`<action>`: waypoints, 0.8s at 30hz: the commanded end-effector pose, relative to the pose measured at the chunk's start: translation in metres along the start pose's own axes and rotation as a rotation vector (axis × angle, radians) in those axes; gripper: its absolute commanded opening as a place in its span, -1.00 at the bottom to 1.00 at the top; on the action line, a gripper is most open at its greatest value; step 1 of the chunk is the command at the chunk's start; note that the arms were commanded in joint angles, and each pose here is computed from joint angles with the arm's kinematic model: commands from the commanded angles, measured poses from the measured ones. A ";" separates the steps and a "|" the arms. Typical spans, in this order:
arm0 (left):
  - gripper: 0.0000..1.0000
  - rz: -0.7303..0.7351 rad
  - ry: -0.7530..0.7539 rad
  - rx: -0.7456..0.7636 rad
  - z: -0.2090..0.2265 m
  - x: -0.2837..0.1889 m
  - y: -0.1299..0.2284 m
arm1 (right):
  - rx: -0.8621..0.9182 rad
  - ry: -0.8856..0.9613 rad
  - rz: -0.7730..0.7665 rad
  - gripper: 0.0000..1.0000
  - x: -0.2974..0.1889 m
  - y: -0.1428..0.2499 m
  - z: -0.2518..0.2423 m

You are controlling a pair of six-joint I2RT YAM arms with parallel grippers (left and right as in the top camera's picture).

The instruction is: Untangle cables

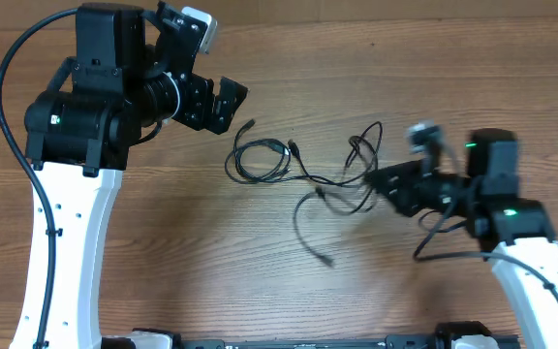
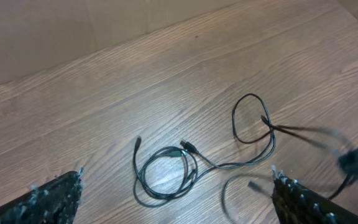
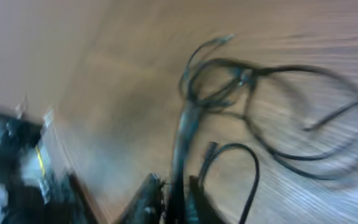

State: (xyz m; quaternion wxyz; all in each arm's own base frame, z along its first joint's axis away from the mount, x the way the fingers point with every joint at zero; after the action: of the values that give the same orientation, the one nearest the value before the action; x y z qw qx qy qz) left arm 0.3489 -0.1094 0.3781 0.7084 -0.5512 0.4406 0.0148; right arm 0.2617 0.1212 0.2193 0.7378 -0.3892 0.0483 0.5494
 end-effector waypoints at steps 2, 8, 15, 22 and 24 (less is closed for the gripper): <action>0.98 -0.008 0.027 0.030 -0.004 0.000 -0.002 | -0.083 0.172 0.043 0.91 0.020 0.012 -0.002; 1.00 -0.005 0.028 0.029 -0.004 0.000 -0.002 | 0.056 0.368 -0.038 1.00 0.011 0.003 -0.029; 1.00 -0.005 0.028 0.029 -0.004 0.000 -0.002 | 0.079 0.422 -0.027 1.00 0.009 0.007 -0.039; 0.99 0.002 0.031 0.026 -0.004 0.002 0.000 | 0.157 0.561 0.080 0.79 0.013 0.028 -0.069; 0.99 0.008 0.033 0.024 -0.004 0.003 0.001 | 0.200 0.632 0.093 0.79 0.010 0.034 -0.081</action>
State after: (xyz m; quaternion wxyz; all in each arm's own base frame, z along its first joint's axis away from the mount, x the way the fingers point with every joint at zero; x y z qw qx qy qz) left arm 0.3466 -0.1101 0.3766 0.7053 -0.5500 0.4471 0.0148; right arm 0.2637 0.0956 0.1520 0.7018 -0.4568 0.2969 0.4590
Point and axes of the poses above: each gripper's point midway between its finger pads, its own x axis out along the fingers, its own z axis along the line the jaws close on, y = z × x, the point moved 3 cm from there along -x, back along the fingers, and after that the axes turned 11 degrees about x, right-handed, at the moved point
